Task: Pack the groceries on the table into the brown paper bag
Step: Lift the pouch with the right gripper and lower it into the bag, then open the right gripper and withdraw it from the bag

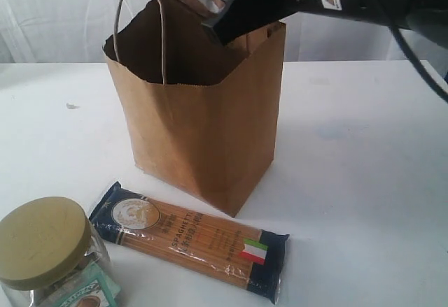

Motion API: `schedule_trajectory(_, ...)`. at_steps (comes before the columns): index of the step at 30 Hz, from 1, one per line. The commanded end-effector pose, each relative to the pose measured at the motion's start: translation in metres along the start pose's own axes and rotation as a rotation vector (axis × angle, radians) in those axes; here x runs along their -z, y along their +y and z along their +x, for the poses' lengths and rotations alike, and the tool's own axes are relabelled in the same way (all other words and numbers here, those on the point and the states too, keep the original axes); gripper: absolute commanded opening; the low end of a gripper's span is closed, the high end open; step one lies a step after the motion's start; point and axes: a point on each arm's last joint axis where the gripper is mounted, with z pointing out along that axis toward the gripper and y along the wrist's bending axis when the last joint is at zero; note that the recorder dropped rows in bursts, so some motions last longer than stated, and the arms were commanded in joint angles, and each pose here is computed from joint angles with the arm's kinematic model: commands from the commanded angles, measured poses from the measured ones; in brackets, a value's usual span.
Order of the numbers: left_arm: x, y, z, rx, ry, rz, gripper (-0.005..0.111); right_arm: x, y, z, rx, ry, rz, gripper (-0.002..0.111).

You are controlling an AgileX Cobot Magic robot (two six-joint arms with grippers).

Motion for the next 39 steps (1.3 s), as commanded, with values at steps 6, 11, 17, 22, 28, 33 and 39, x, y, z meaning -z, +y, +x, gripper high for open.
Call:
schedule_trajectory(6, 0.000, -0.001, 0.001, 0.006, -0.006, 0.007, 0.000, -0.026, 0.005, 0.015, -0.057, 0.026, -0.034, 0.000)
schedule_trajectory(11, 0.000, -0.001, 0.001, 0.006, -0.006, 0.007, 0.000, -0.032, 0.006, 0.024, -0.069, 0.088, -0.017, 0.000)
schedule_trajectory(17, 0.000, -0.001, 0.001, 0.006, -0.006, 0.007, 0.000, -0.035, 0.006, 0.028, -0.070, 0.109, -0.013, 0.013)
schedule_trajectory(22, 0.000, -0.001, 0.001, 0.006, -0.006, 0.007, 0.000, -0.035, 0.006, 0.028, -0.114, 0.113, -0.008, 0.040)
schedule_trajectory(28, 0.000, -0.001, 0.001, 0.006, -0.006, 0.007, 0.000, -0.035, 0.006, 0.028, -0.114, 0.113, -0.008, 0.056)
schedule_trajectory(33, 0.000, -0.001, 0.001, 0.006, -0.006, 0.007, 0.000, -0.035, 0.006, 0.028, -0.115, 0.105, -0.013, 0.056)
schedule_trajectory(39, 0.000, -0.001, 0.001, 0.006, -0.006, 0.007, 0.000, -0.035, 0.006, 0.028, -0.114, 0.108, -0.011, 0.056)
